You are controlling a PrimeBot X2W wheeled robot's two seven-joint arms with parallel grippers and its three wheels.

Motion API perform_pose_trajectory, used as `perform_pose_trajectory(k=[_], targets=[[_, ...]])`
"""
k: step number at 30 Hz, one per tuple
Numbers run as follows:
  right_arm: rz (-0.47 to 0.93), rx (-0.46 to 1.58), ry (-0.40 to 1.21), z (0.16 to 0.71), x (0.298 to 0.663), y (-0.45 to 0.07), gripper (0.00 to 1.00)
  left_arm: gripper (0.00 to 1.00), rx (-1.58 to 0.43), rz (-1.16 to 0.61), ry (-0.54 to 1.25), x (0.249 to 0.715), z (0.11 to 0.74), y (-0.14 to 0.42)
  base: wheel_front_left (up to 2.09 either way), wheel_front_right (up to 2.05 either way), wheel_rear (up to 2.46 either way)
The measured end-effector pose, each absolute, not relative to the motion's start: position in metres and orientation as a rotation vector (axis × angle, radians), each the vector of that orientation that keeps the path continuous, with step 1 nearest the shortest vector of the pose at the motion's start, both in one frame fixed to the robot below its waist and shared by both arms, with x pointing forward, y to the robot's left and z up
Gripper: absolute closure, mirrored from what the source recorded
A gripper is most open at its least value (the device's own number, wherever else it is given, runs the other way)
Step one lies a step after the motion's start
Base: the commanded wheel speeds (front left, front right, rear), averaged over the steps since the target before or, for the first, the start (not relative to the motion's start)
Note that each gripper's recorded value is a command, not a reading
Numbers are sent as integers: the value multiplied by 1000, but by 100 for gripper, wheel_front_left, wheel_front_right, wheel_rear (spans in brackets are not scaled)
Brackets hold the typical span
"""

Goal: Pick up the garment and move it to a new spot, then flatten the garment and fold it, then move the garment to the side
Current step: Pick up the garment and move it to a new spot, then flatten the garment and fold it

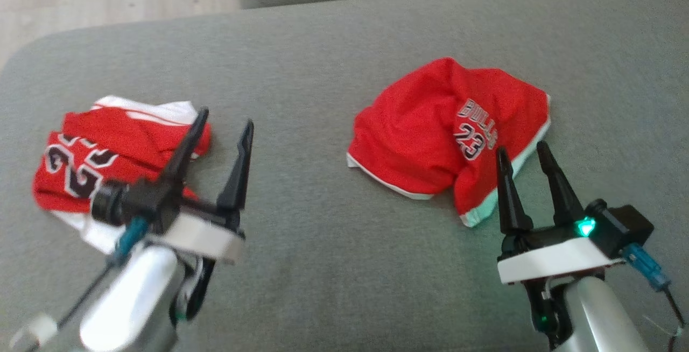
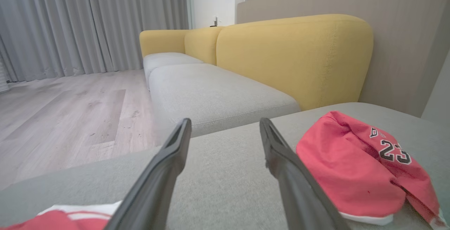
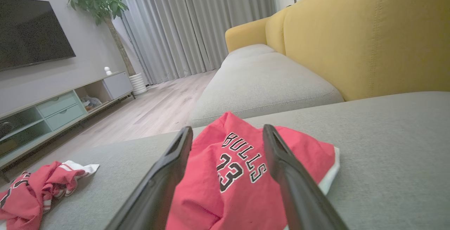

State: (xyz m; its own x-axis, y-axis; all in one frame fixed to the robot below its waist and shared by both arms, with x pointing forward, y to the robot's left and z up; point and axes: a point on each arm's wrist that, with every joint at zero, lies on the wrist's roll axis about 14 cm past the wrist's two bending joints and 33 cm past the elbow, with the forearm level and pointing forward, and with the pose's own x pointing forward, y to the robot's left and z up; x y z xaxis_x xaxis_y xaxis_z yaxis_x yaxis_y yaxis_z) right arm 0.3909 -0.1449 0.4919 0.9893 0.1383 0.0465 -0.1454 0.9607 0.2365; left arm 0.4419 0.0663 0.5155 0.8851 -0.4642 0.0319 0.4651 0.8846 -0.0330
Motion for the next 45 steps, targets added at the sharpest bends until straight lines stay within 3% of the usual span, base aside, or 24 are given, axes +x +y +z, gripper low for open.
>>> perform_pose_trajectory(k=[9, 18, 25, 35, 37, 45], targets=[[192, 243, -18, 490, 389, -128, 0, 0, -96, -357, -13, 387, 504, 92, 0, 0, 0], [61, 262, 69, 458, 398, -166, 0, 0, -102, -394, -24, 393, 503, 83, 0, 0, 0], [-86, 372, 210, 410, 432, -195, 0, 0, -112, -411, 18, 404, 485, 79, 0, 0, 0], [-140, 478, 321, 378, 467, -187, 0, 0, -104, -367, 66, 415, 466, 96, 0, 0, 0], [-139, 490, 312, 381, 471, -186, 100, 0, -107, -370, 65, 414, 466, 96, 0, 0, 0], [-110, 433, 120, 443, 489, -197, 100, 0, -113, -360, 29, 411, 481, 95, 0, 0, 0]])
